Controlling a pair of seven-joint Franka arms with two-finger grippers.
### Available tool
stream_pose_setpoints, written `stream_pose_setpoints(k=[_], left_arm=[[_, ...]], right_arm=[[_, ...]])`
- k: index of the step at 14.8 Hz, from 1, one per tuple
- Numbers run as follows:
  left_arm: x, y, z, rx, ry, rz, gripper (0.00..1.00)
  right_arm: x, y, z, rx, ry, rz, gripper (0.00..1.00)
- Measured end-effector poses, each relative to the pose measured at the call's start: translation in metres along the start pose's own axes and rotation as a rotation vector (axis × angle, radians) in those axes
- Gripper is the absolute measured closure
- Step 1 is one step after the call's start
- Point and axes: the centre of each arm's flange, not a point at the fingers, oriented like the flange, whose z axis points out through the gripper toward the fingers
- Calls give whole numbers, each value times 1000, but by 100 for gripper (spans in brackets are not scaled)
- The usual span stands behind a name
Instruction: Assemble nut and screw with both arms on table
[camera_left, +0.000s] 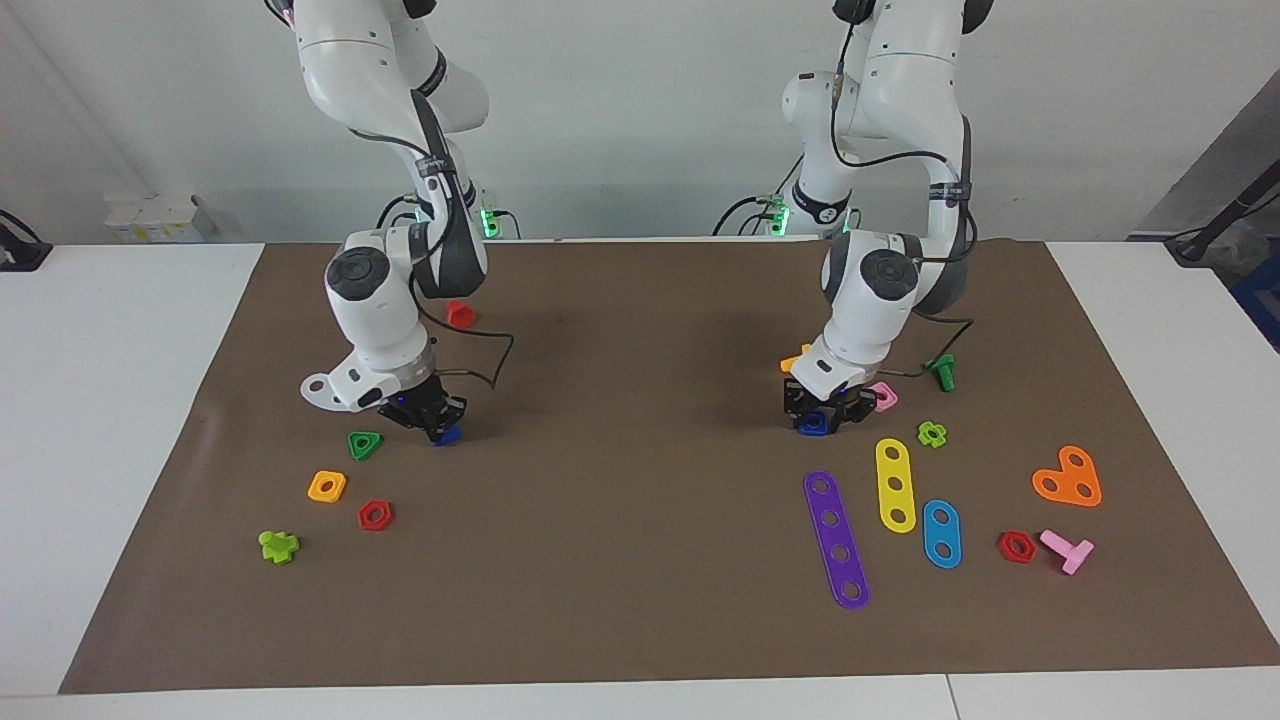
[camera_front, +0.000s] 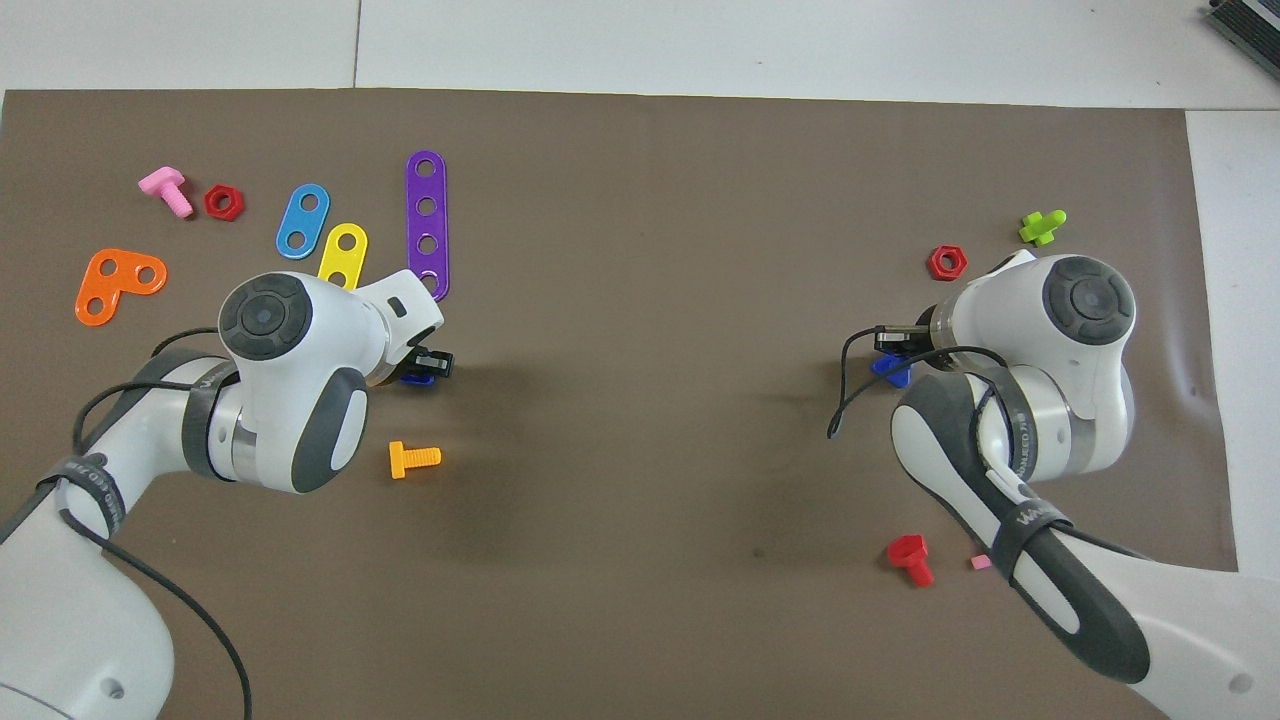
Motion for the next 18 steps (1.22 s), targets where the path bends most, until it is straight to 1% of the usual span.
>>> stream_pose_setpoints(k=[1, 5, 6, 7, 8, 9, 10, 12, 14, 15, 16, 17, 18], left_arm=[[0, 0, 0, 0, -1, 0, 53], [-1, 0, -1, 1, -20, 0, 53], [-1, 0, -1, 1, -30, -1, 53], [0, -1, -2, 2, -39, -9, 53], [2, -1, -6, 2, -42, -29, 53], [7, 0, -14, 3, -45, -55, 53], [13, 1, -22, 3, -54, -73, 53], [25, 3, -43, 2, -75, -90, 53], [34, 4, -61, -3, -85, -103, 53], [36, 5, -65, -4, -85, -106, 53], [37, 5, -66, -4, -88, -109, 53], [37, 5, -65, -4, -91, -111, 53], [36, 5, -63, -4, -95, -112, 53]], right_arm=[[0, 0, -1, 1, 3, 0, 99], [0, -15, -10, 5, 19, -24, 99], [0, -16, -10, 4, 18, -41, 93], [-1, -16, -10, 3, 14, -67, 84], [-1, -14, -9, 1, 9, -91, 74], [0, -11, -9, 0, 6, -110, 62], [0, -9, -9, -1, 5, -123, 56], [-1, -8, -8, -3, -1, -130, 56], [-3, -8, -6, -6, -21, -132, 57], [-5, -8, -5, -8, -31, -132, 60], [-6, -7, -5, -9, -37, -132, 60], [-6, -7, -5, -9, -40, -132, 65], [-6, -7, -6, -9, -39, -132, 75]])
